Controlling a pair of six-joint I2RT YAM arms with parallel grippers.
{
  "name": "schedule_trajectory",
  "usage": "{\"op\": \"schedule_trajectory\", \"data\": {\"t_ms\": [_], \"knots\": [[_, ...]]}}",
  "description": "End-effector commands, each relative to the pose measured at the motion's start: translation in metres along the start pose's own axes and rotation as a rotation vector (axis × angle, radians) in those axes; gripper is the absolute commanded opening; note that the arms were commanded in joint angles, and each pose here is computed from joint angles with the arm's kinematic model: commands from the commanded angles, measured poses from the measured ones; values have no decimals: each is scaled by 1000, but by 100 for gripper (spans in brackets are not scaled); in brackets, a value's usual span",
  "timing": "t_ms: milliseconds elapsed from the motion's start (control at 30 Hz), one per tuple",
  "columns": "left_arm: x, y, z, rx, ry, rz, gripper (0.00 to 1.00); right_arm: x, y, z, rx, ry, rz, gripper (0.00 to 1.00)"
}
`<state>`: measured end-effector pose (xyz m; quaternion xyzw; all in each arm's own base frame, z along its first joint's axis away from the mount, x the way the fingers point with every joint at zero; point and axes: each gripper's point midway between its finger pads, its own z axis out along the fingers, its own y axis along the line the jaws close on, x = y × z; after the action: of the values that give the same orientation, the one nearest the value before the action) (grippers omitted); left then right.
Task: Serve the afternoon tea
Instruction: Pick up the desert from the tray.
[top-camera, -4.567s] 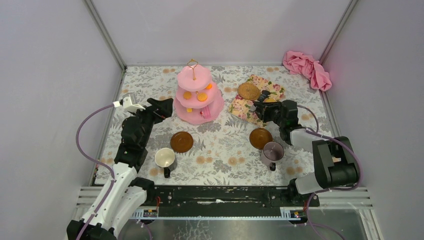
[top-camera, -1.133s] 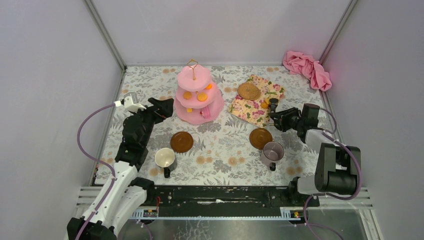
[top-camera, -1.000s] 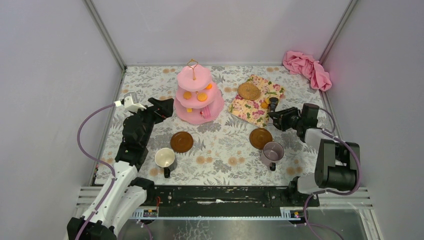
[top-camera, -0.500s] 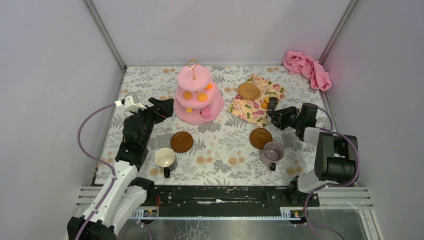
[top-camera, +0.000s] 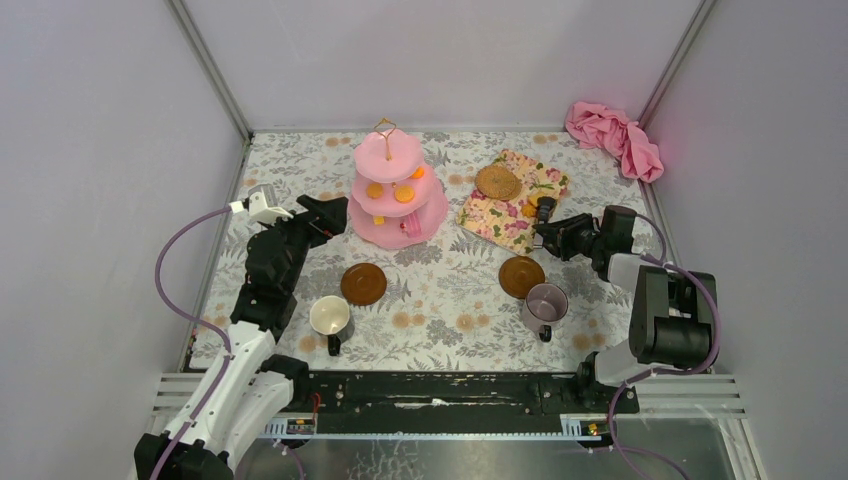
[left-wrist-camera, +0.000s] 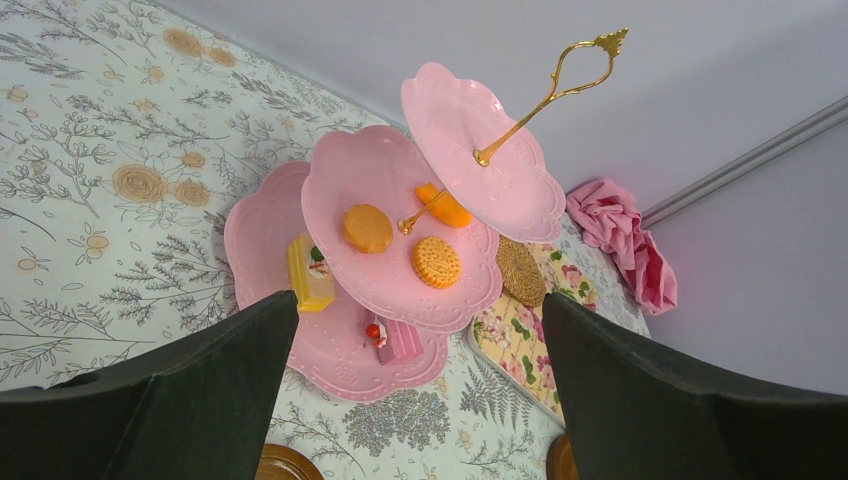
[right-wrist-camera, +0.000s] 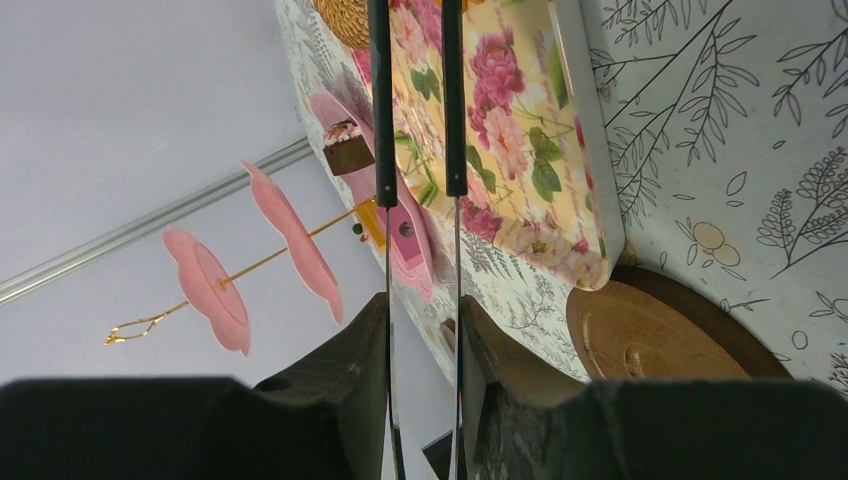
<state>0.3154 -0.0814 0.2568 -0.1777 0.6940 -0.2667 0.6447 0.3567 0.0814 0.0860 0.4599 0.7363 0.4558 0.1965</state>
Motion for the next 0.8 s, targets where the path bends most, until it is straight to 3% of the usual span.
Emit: {"op": "schedule_trajectory", "data": {"t_ms": [0,433,667,767], "knots": [[-7,-5,-1,25,-31,1,100,-1,22,-8,-44,-4,-74,0],[-7,-5,-1,25,-33,1,100,-5,35,-10,-45,-15,-134,0],[-8,-5,0,25,-31,1,100,-3,22,-1,-20,30,-104,21],[-6,-5,1,25,-27,0,100,-3,14,4,-4,48,-91,26]]}}
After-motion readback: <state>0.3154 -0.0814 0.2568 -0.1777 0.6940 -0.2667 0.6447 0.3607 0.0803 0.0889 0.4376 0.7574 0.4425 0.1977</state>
